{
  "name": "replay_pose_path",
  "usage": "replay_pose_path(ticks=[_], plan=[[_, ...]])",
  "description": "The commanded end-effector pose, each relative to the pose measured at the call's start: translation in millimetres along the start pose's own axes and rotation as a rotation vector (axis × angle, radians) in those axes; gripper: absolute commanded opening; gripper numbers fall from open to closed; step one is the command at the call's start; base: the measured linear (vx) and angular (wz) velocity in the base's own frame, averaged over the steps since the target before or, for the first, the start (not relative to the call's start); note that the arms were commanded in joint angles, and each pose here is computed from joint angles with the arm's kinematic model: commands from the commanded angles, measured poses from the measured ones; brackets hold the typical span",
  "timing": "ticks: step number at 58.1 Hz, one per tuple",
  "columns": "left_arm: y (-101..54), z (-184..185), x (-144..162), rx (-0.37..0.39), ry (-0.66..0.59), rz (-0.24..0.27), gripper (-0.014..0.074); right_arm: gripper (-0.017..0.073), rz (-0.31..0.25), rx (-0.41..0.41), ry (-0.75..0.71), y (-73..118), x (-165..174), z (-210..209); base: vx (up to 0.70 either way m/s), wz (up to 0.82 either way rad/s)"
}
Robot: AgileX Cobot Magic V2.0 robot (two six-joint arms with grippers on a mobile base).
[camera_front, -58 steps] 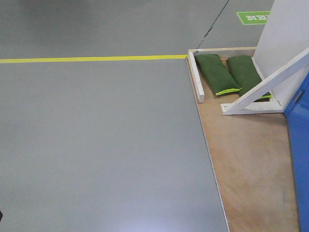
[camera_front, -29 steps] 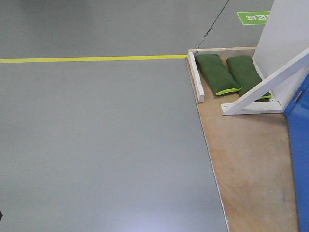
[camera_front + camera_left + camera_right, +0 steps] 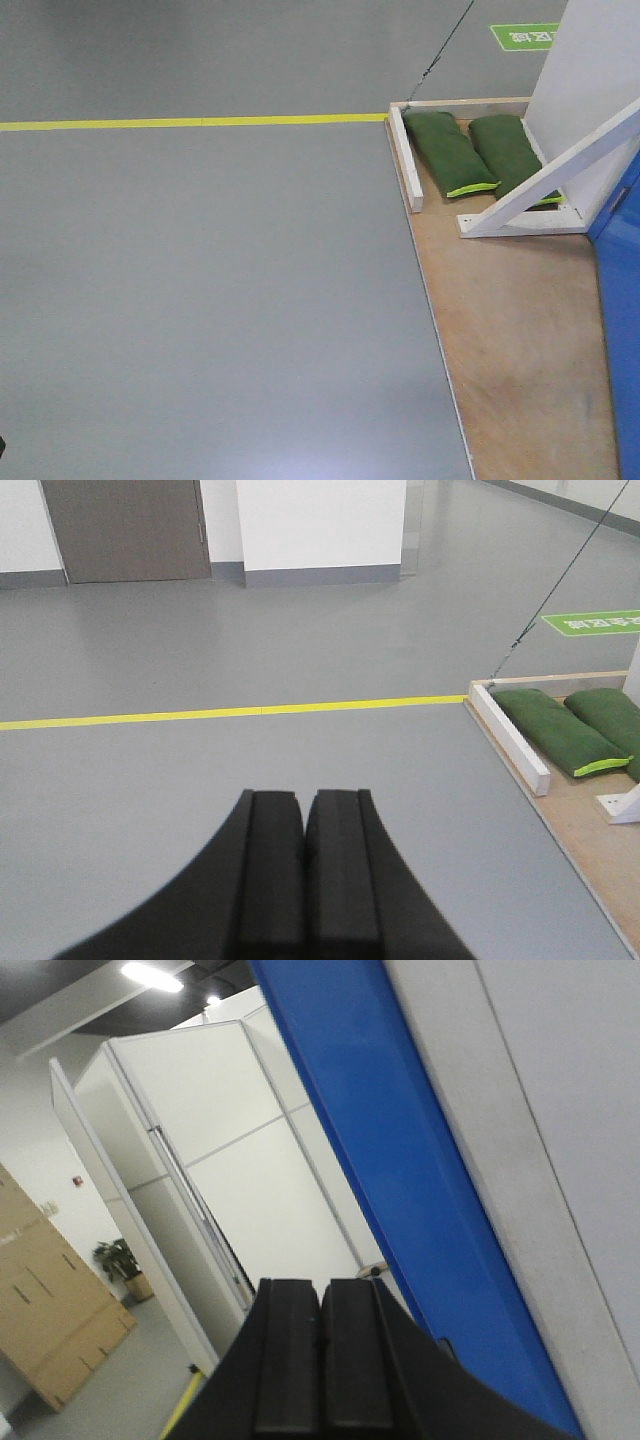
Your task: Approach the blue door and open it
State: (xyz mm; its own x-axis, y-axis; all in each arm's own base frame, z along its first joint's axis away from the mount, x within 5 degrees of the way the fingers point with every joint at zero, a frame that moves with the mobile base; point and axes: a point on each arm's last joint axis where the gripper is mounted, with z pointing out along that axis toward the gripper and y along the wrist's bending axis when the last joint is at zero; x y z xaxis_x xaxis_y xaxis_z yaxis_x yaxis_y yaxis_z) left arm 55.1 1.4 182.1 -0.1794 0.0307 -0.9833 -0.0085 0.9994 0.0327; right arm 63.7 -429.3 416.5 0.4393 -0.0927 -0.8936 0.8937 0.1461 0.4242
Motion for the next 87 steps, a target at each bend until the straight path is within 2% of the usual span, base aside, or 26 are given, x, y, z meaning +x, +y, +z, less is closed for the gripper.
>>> replay_pose_path(ticks=[1, 28, 39, 52, 61, 73, 87], plan=[[-0.3, -4, -16, 0.009, -0.115, -0.007, 0.0073, 0.0012, 0.057, -0.045, -0.15, 15.8, -42, -14, 0.0, 0.0], [-0.3, -4, -16, 0.009, -0.115, -0.007, 0.0073, 0.0012, 0.061, -0.075, -0.064, 33.3, -70, -43, 0.0, 0.0], [-0.3, -4, -16, 0.009, -0.115, -0.007, 0.0073, 0.0012, 0.01, -0.094, -0.054, 42.1, -87, -62, 0.0, 0.0], [-0.3, -4, -16, 0.009, -0.115, -0.007, 0.0073, 0.0012, 0.01, -0.122, -0.067, 53.6, -111, -88, 0.0, 0.0], [-0.3, -4, -16, 0.009, -0.115, -0.007, 0.0073, 0.0012, -0.017, -0.171, -0.033, 71.1, -115, -105, 0.0, 0.0], [-0.3, -4, -16, 0.009, -0.115, -0.007, 0.0073, 0.0012, -0.06, -0.281, -0.019, 104.1, -116, -125, 0.0, 0.0], [-0.3, -4, -16, 0.009, -0.115, -0.007, 0.0073, 0.0012, -0.044, -0.404, 0.039, 135.7, -116, -154, 0.0, 0.0]])
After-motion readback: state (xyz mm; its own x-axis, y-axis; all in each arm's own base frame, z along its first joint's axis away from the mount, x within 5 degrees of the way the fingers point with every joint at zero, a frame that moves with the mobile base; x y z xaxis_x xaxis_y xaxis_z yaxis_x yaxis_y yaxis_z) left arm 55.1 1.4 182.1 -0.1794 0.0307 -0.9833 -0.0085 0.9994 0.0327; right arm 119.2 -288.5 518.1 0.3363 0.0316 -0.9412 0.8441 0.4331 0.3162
